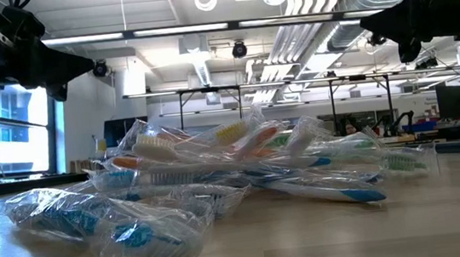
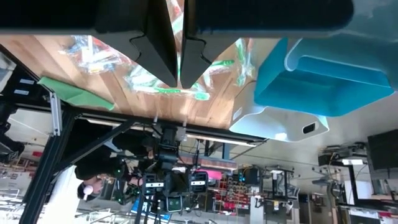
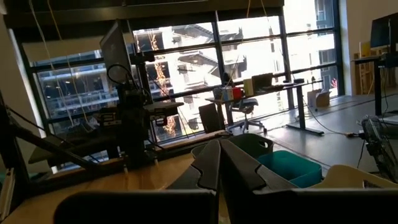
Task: Pick & Place Toothbrushes
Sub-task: Put the green toothbrush into the white bin
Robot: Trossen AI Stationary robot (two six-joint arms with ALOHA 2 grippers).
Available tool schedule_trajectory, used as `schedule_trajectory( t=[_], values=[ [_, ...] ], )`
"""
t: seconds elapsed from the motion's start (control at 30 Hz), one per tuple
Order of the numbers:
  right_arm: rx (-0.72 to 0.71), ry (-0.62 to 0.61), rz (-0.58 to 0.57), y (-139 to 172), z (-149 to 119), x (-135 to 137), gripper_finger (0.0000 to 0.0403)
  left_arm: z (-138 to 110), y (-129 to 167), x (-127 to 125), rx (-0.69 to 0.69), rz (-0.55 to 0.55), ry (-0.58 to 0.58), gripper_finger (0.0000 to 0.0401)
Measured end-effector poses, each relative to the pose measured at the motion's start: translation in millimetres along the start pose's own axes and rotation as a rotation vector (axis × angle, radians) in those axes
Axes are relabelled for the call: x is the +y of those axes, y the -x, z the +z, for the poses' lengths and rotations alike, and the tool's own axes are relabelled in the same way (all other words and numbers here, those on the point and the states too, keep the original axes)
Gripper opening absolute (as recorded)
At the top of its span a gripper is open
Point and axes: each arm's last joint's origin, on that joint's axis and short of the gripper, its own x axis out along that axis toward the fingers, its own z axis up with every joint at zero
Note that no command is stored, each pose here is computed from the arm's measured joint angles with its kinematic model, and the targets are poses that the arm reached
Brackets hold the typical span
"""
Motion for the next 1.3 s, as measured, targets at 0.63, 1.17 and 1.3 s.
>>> schedule_trajectory(
  t=[0.63,1.17,1.3],
  values=[
    [0.054,0.017,-0.006,-10,13,3,0.0003,1,0,0,-0.008,-0.002,-0.001,0.0019],
    [0.199,0.017,-0.056,-46,36,8,0.0003,1,0,0,-0.007,-0.002,-0.001,0.0019],
    [0.257,0.017,-0.066,-59,42,9,0.0003,1,0,0,-0.007,-0.002,0.0,0.0019]
  ],
)
